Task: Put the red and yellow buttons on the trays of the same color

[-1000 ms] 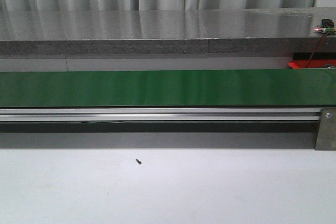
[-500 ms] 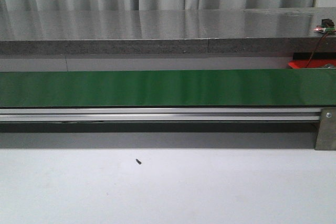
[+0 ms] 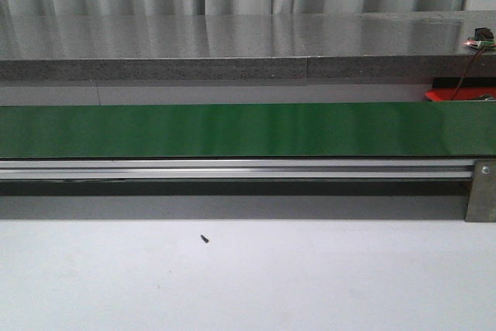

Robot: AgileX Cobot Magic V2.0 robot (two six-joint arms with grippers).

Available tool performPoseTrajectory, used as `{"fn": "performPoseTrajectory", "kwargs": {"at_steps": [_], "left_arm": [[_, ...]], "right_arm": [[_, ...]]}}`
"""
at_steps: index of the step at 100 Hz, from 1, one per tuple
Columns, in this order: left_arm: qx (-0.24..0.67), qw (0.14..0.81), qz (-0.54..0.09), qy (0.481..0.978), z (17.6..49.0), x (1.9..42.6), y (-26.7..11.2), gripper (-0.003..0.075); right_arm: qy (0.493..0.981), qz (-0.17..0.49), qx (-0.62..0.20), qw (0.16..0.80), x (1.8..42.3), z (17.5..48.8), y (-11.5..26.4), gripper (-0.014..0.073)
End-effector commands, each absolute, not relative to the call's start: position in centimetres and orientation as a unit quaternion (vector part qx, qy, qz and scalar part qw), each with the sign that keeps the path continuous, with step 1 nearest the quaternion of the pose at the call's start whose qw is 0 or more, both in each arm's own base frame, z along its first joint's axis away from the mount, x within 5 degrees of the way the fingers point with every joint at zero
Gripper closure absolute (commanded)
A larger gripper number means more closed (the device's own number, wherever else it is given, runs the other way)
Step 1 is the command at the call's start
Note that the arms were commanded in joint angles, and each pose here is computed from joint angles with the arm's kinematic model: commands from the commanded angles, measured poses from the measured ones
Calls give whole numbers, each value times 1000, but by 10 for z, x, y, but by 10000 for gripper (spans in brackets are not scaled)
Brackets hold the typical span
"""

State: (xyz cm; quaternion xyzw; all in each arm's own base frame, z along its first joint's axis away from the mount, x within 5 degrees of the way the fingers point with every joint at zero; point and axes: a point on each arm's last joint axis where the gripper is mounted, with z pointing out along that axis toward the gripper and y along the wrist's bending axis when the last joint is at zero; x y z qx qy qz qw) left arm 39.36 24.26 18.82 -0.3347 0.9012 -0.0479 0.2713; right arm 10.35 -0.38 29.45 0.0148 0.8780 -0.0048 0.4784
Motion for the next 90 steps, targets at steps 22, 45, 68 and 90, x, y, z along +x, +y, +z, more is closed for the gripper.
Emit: {"fn": "performPoseTrajectory", "kwargs": {"at_steps": [22,45,68,90], "left_arm": [[-340,324,-42,882,217,399,246,380],[-338,324,-44,883,220,399,246,533],[-325,351,-40,877,273,388,247,531],[-279,393,-15,876,333,369,223,531]], "right_arm": [[857,-7,15,515,106,307,-4,663],[857,-7,15,515,106,307,-4,663],[857,-7,15,515,106,307,-4,663],[857,-7,15,515,106,307,-4,663]]}}
